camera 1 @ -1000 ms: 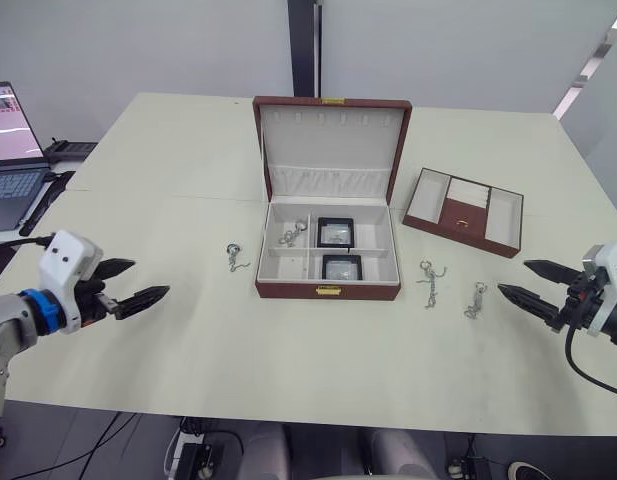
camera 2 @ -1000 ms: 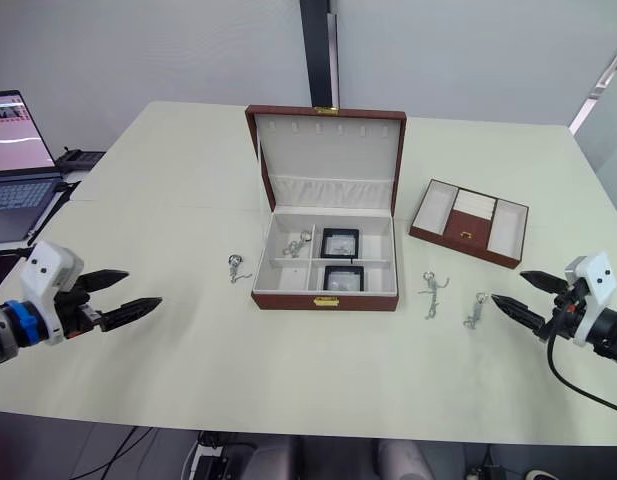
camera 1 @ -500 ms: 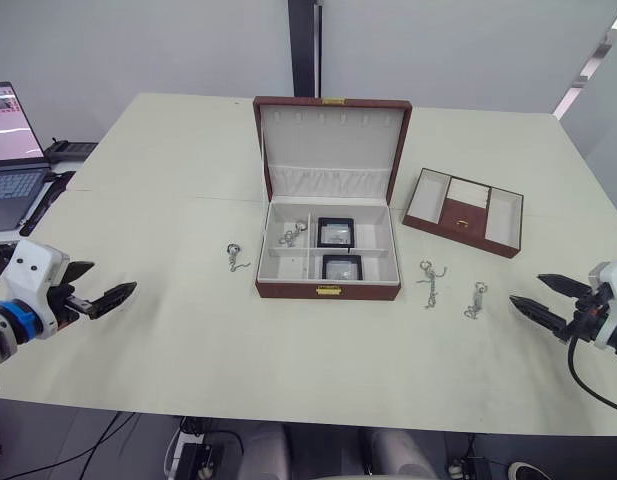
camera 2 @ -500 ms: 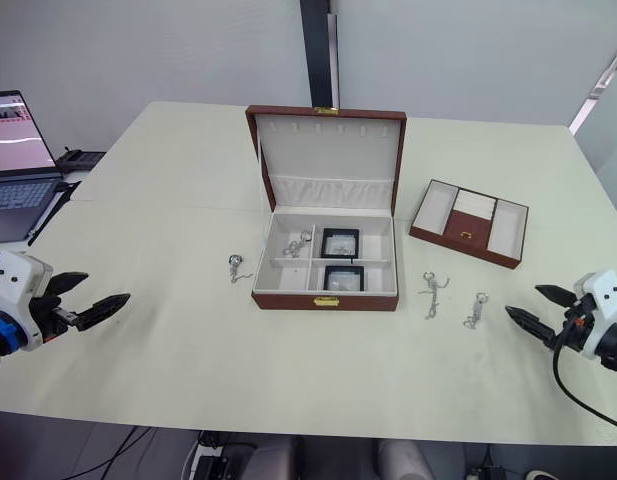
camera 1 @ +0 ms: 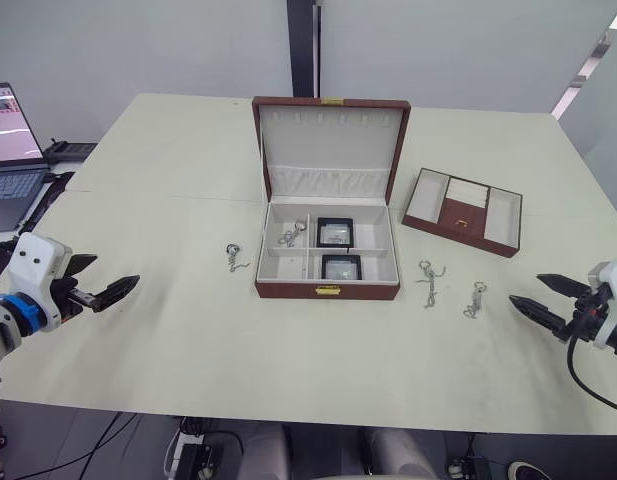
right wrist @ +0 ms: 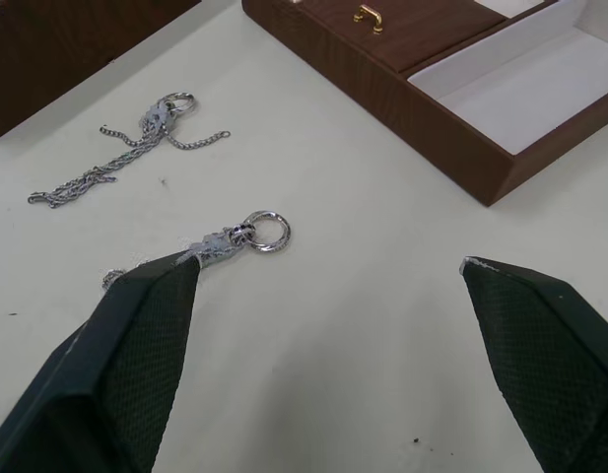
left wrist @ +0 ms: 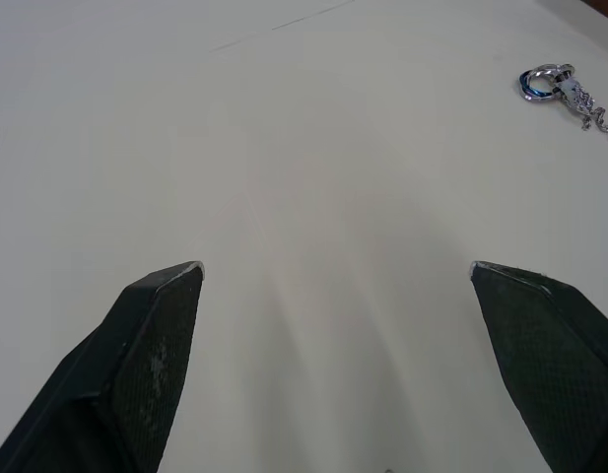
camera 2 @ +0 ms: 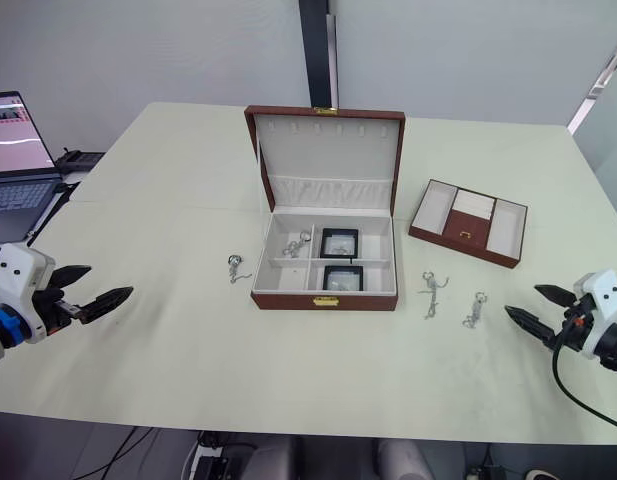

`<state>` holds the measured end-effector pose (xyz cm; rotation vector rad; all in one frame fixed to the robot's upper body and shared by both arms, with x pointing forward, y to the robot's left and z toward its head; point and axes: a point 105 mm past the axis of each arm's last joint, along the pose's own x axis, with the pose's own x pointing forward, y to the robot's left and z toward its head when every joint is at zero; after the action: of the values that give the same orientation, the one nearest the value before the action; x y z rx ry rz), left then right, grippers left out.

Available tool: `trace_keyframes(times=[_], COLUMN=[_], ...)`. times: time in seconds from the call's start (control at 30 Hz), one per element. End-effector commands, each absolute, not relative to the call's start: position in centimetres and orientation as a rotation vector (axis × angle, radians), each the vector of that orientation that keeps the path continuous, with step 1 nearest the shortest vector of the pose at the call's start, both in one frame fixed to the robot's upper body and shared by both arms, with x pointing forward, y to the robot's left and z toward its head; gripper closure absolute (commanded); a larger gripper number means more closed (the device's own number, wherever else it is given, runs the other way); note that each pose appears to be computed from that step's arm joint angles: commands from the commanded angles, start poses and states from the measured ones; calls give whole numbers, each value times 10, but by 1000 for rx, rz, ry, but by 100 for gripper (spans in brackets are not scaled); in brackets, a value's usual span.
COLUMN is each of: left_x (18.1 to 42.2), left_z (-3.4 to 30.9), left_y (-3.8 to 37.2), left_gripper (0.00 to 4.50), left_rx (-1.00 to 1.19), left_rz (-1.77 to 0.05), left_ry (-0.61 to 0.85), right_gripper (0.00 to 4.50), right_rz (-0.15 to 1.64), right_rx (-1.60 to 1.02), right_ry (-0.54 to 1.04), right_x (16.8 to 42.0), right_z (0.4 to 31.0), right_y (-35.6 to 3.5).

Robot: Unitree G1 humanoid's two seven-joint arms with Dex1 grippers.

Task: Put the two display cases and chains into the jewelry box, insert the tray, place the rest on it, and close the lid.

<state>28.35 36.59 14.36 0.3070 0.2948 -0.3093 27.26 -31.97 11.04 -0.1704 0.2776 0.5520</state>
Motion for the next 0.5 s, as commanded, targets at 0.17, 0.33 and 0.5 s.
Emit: trace_keyframes(times=[0.17,0.33,0.5], left_x=[290,294,302], left_z=[155,150,137], left_y=[354,333,295], left_gripper=[1,1,1], left_rx=[247,166,126], left_rz=[-275,-242,-277], left_ry=[183,119,98], right_gripper=[0,0,0], right_rz=[658,827,984], right_rx=[-154,-151,-136], right_ry=[161,91,23], right_x=[275,269,263], right_z=[143,169,192], right_y=[-291,-240,-183])
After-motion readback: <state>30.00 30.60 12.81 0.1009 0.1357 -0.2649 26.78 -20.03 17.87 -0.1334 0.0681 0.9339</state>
